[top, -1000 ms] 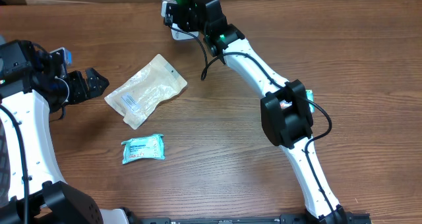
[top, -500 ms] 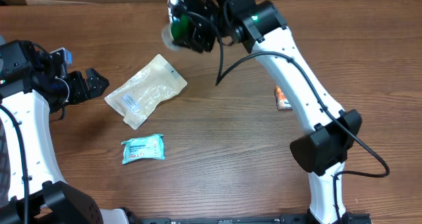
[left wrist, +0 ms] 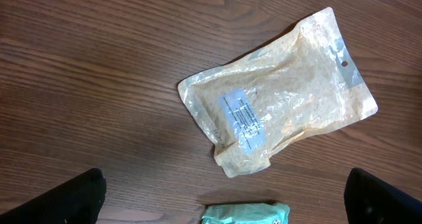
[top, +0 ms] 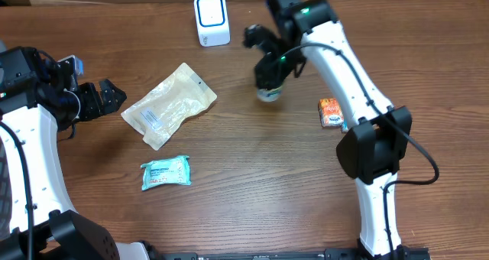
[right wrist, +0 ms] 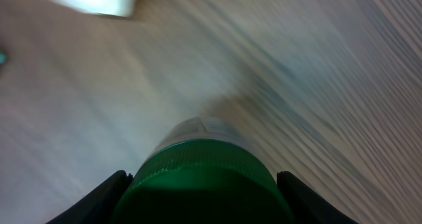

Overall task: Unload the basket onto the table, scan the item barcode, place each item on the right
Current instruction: 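Carry the jar right and set it beside the orange box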

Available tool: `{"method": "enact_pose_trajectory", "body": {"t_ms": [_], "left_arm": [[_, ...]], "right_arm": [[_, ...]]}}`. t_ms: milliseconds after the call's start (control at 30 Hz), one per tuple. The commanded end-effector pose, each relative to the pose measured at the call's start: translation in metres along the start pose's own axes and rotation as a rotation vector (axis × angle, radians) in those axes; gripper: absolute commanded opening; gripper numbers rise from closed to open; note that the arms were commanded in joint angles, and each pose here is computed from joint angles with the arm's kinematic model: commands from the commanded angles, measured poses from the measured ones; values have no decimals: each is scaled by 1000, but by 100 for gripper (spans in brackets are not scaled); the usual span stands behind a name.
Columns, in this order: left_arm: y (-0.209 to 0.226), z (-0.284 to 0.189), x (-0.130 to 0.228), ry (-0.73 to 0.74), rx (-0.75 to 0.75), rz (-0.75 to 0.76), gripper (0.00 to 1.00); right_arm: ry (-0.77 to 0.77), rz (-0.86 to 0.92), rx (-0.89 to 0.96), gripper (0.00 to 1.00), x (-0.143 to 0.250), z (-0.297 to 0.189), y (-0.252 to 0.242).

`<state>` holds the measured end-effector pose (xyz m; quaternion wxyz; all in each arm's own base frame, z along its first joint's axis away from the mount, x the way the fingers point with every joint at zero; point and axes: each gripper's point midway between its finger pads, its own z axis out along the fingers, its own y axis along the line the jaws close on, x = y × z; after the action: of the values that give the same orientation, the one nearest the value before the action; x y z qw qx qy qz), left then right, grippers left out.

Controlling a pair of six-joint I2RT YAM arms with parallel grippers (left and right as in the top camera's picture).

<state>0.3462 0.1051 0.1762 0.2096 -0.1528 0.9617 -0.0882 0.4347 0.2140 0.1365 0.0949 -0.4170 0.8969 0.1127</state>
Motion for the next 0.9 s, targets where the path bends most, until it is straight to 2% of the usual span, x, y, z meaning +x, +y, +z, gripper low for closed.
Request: {"method": "enact_pose_trajectory", "body": {"t_ms": [0,133,267,400,667,833,867], "left_arm": [[-4,-3,-2,-11,6,0,100],[-4,-3,-2,-11,6,0,100],[-4,-3,-2,-12,6,0,99],[-4,-3,-2,-12,6,0,100],[-4,-3,-2,-12,6,0,100],[-4,-3,-2,-11,6,0,100],[-4,-3,-2,-11,6,0,100]], "right_arm": [[39,198,76,50,25,7,-53],[69,335,123,49,51,17,-98],[98,396,165,49,75,21,-129],[114,521,333,49,94,18,-172],[153,556,374,49,106,20,-181],[193,559,353,61,114,20,-173],[204,560,348,72,116,20,-171]]}}
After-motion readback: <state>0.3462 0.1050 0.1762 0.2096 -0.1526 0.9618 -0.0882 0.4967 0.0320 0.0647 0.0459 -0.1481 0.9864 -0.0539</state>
